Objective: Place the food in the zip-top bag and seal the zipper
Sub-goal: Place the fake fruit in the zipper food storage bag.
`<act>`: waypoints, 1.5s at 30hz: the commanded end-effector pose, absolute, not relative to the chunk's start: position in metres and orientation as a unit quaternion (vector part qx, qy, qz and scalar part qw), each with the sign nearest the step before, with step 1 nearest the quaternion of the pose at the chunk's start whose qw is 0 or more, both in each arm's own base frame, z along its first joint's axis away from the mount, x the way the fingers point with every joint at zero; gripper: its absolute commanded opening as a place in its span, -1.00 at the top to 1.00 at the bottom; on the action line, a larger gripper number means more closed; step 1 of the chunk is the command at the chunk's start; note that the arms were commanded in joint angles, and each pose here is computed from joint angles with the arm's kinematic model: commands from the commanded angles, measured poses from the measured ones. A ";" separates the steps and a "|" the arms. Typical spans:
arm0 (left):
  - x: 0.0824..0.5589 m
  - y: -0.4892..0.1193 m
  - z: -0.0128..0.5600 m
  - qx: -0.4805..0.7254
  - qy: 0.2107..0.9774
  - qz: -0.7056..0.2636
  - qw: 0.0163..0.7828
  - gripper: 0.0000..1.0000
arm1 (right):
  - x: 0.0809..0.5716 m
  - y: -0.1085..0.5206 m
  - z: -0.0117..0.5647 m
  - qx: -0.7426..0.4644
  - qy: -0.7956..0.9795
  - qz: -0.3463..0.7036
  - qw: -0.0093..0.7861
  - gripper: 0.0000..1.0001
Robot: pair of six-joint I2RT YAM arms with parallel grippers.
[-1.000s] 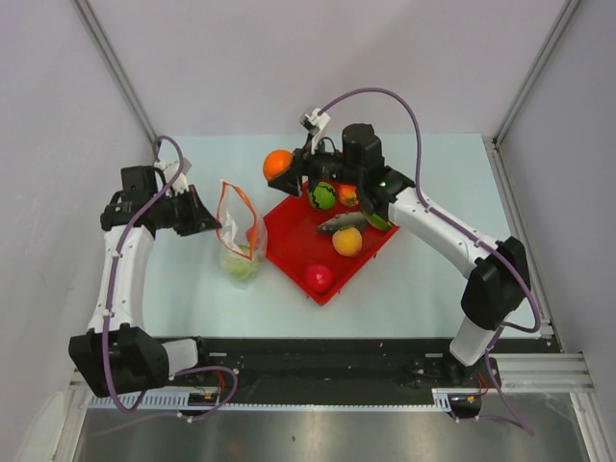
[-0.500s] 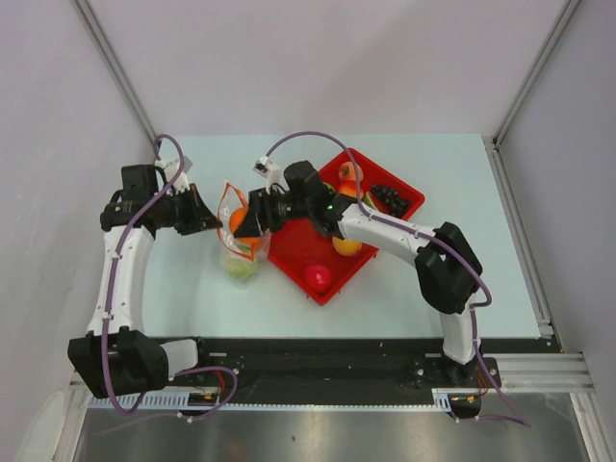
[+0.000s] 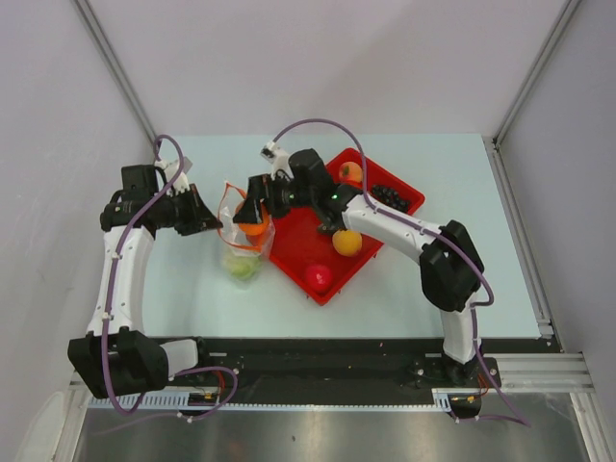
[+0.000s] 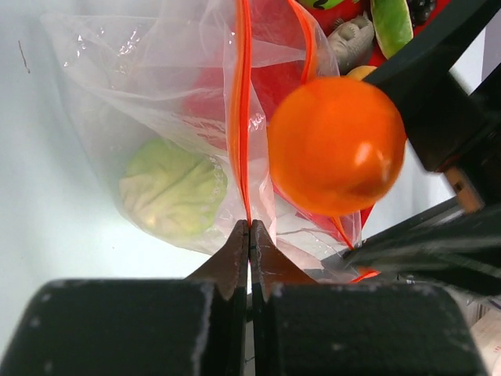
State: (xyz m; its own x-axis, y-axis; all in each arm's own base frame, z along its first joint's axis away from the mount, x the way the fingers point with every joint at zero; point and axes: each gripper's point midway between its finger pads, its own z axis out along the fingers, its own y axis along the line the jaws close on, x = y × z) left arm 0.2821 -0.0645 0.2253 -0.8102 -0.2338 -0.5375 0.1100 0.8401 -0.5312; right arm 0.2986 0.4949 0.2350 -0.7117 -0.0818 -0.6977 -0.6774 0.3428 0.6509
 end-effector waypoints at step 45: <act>0.285 -0.040 0.241 -0.048 0.920 -0.202 0.332 0.99 | 0.309 0.439 0.275 -0.303 0.727 0.530 0.315 0.86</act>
State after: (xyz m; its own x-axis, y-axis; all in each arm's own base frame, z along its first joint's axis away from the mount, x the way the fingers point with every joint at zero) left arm 0.2824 -0.0510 0.2312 -0.7990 -0.2373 -0.5526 0.0617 0.8816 -0.4679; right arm 0.3109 0.4436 0.2268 -0.7136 -0.1367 -0.6871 -0.6865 0.3321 0.6469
